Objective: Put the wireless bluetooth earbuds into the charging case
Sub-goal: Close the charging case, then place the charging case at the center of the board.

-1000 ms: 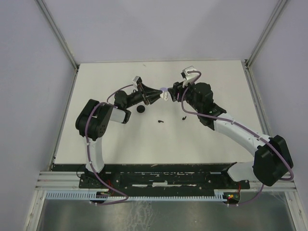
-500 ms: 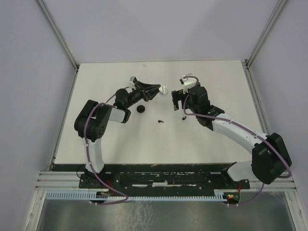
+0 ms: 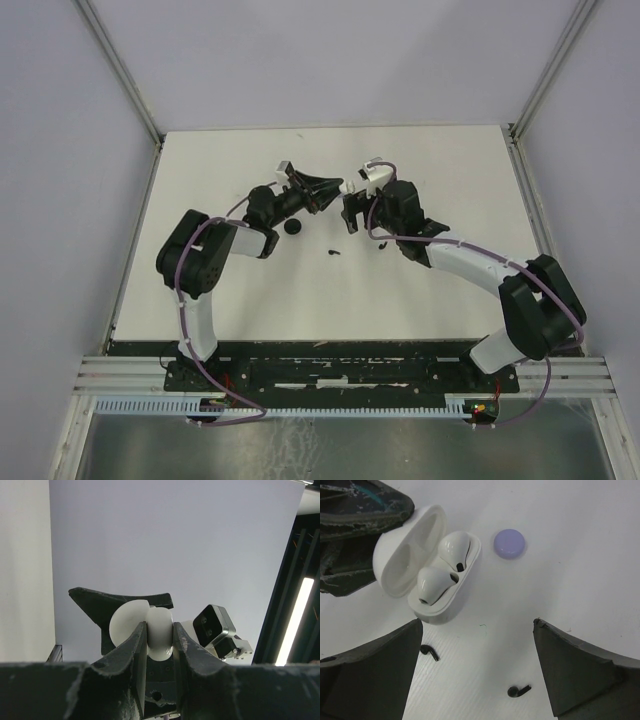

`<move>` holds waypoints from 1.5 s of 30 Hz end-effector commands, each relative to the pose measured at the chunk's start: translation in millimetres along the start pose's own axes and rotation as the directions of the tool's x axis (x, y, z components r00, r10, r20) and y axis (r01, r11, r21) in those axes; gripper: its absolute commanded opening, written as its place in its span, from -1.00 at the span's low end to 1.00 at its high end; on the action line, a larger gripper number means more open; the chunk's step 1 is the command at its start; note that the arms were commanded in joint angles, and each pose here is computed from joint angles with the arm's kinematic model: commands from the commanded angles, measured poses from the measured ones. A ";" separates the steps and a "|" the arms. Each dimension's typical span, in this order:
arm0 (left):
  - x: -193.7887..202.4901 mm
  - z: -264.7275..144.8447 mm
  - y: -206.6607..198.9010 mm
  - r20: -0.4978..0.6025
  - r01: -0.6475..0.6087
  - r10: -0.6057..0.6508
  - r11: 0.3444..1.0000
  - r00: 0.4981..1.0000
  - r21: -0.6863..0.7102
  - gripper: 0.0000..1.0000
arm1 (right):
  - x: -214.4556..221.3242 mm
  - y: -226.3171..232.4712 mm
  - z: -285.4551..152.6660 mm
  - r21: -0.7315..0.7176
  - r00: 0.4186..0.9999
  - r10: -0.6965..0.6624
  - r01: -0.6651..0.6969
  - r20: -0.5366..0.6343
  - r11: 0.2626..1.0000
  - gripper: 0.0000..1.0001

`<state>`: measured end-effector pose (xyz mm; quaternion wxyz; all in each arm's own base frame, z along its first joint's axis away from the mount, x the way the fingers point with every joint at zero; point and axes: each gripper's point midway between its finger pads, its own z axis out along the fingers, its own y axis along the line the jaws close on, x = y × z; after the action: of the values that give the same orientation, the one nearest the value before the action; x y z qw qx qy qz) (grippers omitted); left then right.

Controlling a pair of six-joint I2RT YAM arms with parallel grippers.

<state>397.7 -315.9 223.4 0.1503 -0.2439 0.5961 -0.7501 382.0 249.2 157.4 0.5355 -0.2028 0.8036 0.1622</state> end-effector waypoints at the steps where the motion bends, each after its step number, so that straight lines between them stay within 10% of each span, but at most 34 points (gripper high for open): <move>1: 12.6 -4.9 -26.6 -0.015 -0.075 0.076 0.995 0.997 0.071 -0.94 | -47.9 -2.1 5.1 0.033 0.989 0.028 -0.033 0.148 0.999 0.99; 16: 17.7 -17.2 -7.8 -0.034 -0.041 0.042 0.999 0.999 0.033 -0.94 | -50.8 -40.5 -1.1 0.237 0.979 -0.019 -0.030 0.202 0.971 0.99; 23: -19.2 -22.1 11.0 0.045 -0.075 0.076 0.997 0.996 -0.031 -0.94 | -27.1 -48.0 0.4 0.287 0.998 0.020 -0.034 0.054 0.957 0.99; 29: -81.6 -30.9 30.4 0.158 -0.209 0.247 0.953 0.956 -0.221 -0.94 | 6.3 -14.6 18.0 0.102 0.978 -0.008 0.030 -0.209 0.994 0.99; 45: -171.7 -24.0 56.8 0.186 -0.315 0.440 0.826 0.879 -0.467 -0.94 | 25.8 88.5 68.4 -0.247 0.955 -0.075 0.002 -0.286 0.969 0.98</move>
<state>510.4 -230.5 148.7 0.2995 -0.2721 0.7235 -0.5593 383.5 307.8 94.5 0.3715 -0.2661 0.8723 0.1740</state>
